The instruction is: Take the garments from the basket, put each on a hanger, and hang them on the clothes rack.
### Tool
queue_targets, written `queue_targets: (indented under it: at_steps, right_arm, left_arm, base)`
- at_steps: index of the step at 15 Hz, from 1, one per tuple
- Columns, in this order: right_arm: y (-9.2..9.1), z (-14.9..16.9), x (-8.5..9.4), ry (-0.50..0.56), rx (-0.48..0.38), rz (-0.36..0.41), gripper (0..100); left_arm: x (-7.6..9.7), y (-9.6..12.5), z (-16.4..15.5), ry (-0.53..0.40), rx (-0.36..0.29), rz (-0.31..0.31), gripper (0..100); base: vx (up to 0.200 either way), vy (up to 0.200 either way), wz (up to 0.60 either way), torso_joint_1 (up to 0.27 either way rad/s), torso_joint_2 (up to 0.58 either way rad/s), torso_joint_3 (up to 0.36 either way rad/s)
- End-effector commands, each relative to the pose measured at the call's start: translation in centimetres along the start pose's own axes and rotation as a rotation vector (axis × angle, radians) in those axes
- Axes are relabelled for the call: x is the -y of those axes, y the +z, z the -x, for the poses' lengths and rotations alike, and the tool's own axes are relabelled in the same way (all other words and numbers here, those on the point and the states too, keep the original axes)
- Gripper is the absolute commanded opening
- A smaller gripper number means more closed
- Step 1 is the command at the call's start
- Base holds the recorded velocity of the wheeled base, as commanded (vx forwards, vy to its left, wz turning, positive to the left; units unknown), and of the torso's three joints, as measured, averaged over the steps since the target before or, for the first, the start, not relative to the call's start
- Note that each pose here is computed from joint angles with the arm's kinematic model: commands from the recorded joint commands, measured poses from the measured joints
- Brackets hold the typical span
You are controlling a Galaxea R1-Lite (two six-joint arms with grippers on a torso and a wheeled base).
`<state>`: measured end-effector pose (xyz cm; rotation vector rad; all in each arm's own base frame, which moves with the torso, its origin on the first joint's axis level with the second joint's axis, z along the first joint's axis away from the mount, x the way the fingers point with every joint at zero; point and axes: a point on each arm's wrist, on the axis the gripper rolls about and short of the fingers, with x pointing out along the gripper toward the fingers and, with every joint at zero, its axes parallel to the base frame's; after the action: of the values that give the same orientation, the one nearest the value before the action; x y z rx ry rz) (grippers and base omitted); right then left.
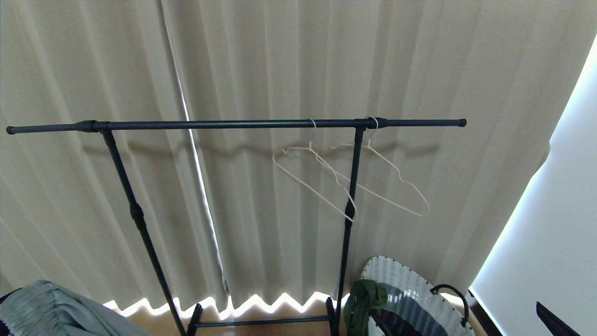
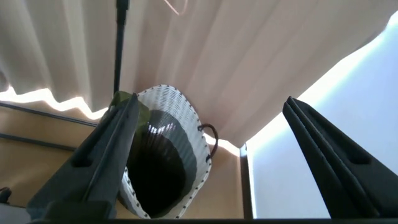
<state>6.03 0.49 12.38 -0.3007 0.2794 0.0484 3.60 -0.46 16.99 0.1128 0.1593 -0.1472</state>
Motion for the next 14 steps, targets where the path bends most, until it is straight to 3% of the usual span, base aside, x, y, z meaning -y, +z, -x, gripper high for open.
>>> queue_targets:
  at_steps: [1, 4, 14]
  right_arm:
    - [0.0, 0.01, 0.0, 0.0, 0.001, 0.001, 100]
    - [0.0, 0.03, 0.0, 0.0, 0.002, 0.001, 100]
    - [-0.04, 0.03, -0.01, 0.0, 0.001, 0.001, 100]
  left_arm:
    - [0.01, 0.01, 0.02, -0.004, 0.002, 0.0, 0]
    - [0.02, 0.01, 0.02, -0.005, 0.002, 0.0, 0]
    - [0.06, -0.26, -0.03, -0.011, -0.009, -0.002, 0]
  base:
    - [0.0, 0.0, 0.0, 0.0, 0.0, 0.0]
    - [0.0, 0.0, 0.0, 0.0, 0.0, 0.0]
    - [0.2, 0.0, 0.0, 0.001, 0.0, -0.002]
